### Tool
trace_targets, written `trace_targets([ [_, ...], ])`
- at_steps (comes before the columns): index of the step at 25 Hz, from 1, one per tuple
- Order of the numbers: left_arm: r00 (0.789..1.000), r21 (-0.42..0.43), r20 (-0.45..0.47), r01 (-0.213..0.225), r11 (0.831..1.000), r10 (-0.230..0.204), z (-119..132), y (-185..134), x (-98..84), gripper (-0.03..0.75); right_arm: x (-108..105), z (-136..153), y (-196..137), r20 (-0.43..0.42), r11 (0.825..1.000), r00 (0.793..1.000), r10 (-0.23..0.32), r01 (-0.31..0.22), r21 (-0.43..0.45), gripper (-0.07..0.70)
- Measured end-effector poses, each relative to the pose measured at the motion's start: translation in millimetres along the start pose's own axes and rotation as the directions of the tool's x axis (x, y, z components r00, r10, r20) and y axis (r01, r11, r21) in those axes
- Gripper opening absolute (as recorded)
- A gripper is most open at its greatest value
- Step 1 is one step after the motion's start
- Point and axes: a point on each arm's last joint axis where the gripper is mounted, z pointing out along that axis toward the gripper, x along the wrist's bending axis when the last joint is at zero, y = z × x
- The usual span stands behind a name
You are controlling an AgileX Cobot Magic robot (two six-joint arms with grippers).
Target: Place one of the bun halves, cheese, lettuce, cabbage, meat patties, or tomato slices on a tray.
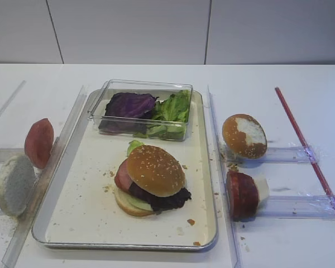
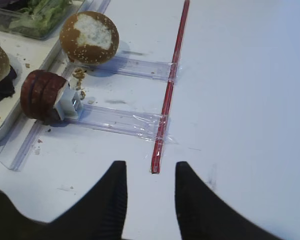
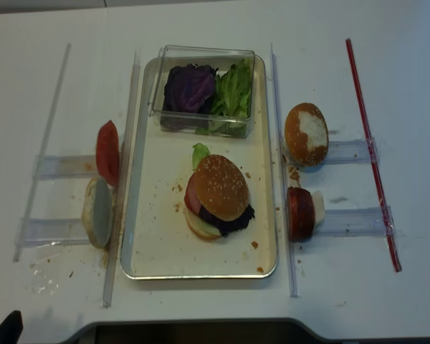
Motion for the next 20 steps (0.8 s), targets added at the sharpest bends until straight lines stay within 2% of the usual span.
trace_targets([
  [20,1.0,0.0,0.0,0.0,1.0,0.0,0.0,0.0,0.0,0.35,0.0,0.0,0.0,0.0,1.0,1.0,0.0,0.0,0.0,0.267],
])
